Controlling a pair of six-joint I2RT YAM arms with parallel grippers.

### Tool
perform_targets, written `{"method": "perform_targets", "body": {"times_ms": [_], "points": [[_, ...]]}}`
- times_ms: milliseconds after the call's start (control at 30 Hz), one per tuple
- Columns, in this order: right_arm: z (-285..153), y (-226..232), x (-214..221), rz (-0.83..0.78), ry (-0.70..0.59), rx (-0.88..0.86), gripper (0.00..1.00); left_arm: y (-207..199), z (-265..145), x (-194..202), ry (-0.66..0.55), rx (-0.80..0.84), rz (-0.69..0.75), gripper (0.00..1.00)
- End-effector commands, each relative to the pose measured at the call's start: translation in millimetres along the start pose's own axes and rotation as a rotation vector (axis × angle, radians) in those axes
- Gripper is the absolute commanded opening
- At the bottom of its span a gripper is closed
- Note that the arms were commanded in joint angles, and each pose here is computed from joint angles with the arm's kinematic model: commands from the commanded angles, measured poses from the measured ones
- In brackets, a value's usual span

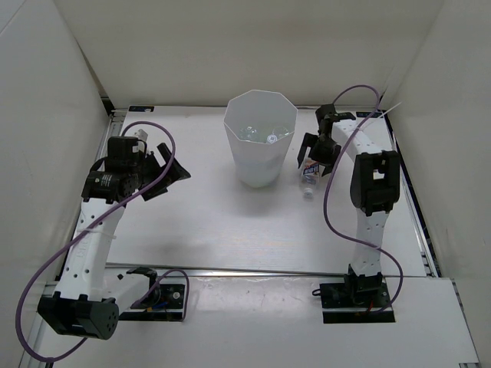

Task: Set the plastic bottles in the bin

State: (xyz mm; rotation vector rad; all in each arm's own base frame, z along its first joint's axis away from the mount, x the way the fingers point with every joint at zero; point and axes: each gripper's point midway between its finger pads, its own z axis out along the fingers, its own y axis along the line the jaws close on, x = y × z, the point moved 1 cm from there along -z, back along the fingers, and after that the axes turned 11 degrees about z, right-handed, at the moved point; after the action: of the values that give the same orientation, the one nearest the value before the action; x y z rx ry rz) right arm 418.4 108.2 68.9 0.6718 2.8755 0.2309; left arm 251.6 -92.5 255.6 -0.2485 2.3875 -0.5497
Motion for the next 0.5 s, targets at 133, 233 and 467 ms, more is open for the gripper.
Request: {"method": "perform_targets", "body": {"times_ms": [133, 233, 467], "points": [[7.4, -4.7, 18.0, -0.042, 0.085, -0.014, 0.76, 3.4, 0.3, 1.6, 0.002, -0.009, 0.013, 1.0], [7.4, -4.8, 18.1, -0.042, 0.085, -0.014, 0.58, 2.8, 2.5, 2.5, 0.014, -0.004, 0.011, 1.0], [-59.3, -4.1, -3.3, 0.005, -0.093, -0.056, 0.53, -0.4, 2.1, -4.4, 0.006, 0.0, 0.013, 1.0]]}}
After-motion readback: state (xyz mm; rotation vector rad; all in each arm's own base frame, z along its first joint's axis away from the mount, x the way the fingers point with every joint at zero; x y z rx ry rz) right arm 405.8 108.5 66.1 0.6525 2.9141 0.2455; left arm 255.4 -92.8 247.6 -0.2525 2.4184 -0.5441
